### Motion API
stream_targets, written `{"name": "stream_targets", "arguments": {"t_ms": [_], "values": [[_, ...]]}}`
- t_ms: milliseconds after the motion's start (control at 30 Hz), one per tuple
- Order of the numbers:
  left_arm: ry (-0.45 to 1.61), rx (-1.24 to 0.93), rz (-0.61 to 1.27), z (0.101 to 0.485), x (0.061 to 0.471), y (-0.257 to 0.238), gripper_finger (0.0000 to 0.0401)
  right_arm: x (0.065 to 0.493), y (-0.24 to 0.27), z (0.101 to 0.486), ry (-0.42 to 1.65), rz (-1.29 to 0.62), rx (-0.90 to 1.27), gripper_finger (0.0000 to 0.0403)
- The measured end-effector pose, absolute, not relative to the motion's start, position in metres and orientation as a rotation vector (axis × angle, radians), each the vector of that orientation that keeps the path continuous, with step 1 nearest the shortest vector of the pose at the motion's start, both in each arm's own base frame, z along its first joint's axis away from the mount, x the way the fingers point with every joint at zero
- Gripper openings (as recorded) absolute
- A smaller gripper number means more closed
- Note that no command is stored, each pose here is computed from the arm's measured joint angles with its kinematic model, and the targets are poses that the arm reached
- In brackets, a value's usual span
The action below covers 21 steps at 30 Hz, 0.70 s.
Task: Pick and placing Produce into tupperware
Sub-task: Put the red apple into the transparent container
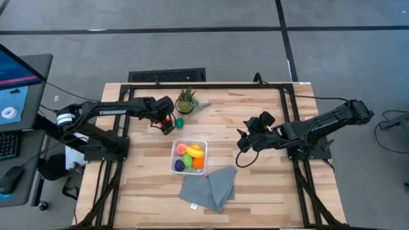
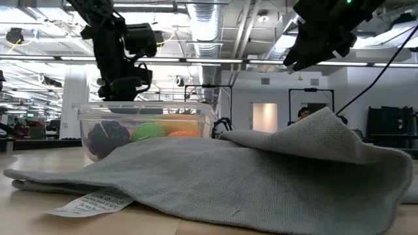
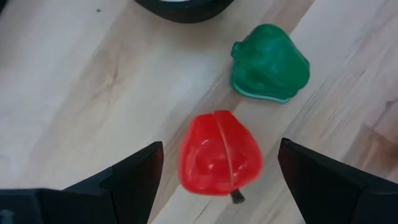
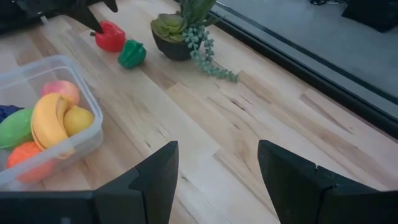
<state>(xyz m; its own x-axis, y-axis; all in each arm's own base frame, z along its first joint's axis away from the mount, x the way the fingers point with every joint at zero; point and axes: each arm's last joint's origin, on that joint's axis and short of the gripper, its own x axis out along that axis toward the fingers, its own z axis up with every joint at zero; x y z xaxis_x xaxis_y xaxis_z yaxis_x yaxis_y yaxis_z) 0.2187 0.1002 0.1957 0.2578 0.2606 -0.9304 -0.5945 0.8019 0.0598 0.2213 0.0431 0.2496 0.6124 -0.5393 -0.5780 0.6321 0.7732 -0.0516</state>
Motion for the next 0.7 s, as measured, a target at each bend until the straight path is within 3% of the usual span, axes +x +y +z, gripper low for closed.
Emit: {"name": "stream_targets", "arguments": {"t_ms": [700], "values": [[1.261, -0.399, 0.569, 0.195, 0.212, 0.113, 0.0307, 0.221, 0.043, 0.249, 0.614, -0.680, 0.163, 0.0245]]}}
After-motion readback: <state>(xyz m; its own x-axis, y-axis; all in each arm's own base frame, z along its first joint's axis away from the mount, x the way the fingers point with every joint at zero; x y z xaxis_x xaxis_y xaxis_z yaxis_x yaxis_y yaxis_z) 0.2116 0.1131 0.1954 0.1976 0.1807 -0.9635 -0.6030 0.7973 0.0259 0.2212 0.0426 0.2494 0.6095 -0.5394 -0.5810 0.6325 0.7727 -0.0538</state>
